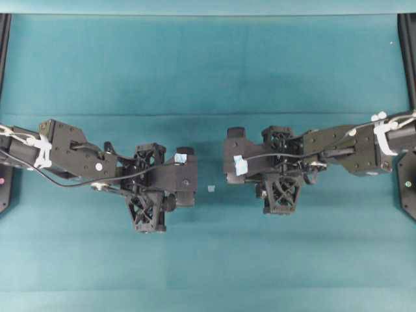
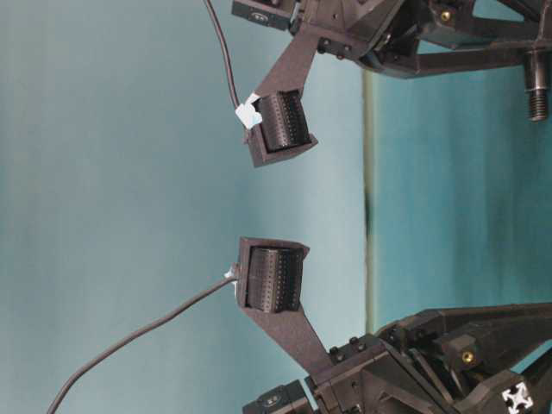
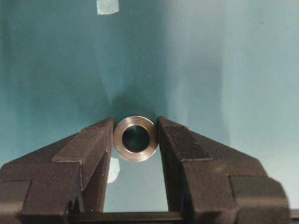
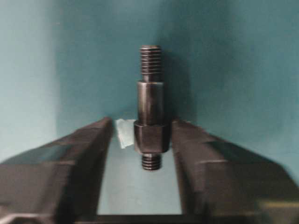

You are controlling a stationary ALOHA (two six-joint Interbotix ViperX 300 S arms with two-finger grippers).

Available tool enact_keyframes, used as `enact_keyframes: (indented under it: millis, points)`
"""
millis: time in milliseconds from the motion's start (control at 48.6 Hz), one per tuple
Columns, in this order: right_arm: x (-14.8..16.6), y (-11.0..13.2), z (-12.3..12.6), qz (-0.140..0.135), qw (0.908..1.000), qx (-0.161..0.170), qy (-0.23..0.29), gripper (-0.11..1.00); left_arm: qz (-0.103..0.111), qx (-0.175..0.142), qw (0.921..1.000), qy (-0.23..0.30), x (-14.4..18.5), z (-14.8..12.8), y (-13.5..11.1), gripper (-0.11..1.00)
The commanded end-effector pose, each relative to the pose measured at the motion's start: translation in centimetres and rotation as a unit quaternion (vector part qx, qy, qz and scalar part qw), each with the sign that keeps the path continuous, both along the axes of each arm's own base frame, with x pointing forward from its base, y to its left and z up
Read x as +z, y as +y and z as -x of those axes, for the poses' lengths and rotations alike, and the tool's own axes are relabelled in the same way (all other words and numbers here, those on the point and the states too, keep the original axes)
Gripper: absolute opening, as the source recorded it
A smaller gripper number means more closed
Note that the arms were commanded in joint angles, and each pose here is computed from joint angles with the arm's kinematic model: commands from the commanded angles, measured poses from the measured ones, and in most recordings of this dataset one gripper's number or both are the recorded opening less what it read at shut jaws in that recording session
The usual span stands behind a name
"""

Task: Insert the washer onto the shaft with both hands.
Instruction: 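Close left gripper on the washer and right gripper on the shaft's hex collar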

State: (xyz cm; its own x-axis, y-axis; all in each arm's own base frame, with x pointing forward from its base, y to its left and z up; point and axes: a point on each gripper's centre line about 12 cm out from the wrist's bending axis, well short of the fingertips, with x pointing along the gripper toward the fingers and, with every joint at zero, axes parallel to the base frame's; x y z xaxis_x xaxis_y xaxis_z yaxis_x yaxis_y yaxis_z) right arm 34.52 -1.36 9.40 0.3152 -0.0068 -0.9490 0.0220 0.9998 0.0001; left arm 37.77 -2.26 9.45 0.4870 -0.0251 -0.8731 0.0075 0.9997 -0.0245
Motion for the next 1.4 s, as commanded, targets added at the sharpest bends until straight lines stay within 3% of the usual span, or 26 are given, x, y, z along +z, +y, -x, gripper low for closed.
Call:
enact_keyframes:
  millis: [0, 226, 535, 802, 1379]
  points:
    - [0.08, -0.45, -0.08, 0.002, 1.0, -0.003, -0.001, 0.08, 0.0, -0.005, 1.0, -0.002, 0.04, -0.1, -0.3, 0.38]
    - [0.02, -0.6, 0.05, 0.002, 1.0, -0.004, 0.002, 0.02, 0.0, -0.005, 1.0, -0.003, 0.1, -0.11, -0.3, 0.38]
    - [0.01, -1.29, 0.11, 0.003, 0.9999, -0.012, 0.003, 0.02, 0.0, -0.005, 1.0, -0.003, 0.1, -0.11, -0.3, 0.38]
    - [-0.11, -1.29, 0.16, 0.014, 0.9996, 0.022, 0.007, 0.0, 0.0, -0.007, 1.0, -0.005, 0.17, -0.12, -0.42, 0.38]
    - [-0.29, -0.86, 0.42, 0.008, 0.9995, 0.024, 0.017, 0.0, 0.0, -0.009, 1.0, -0.005, 0.17, -0.11, -0.6, 0.38]
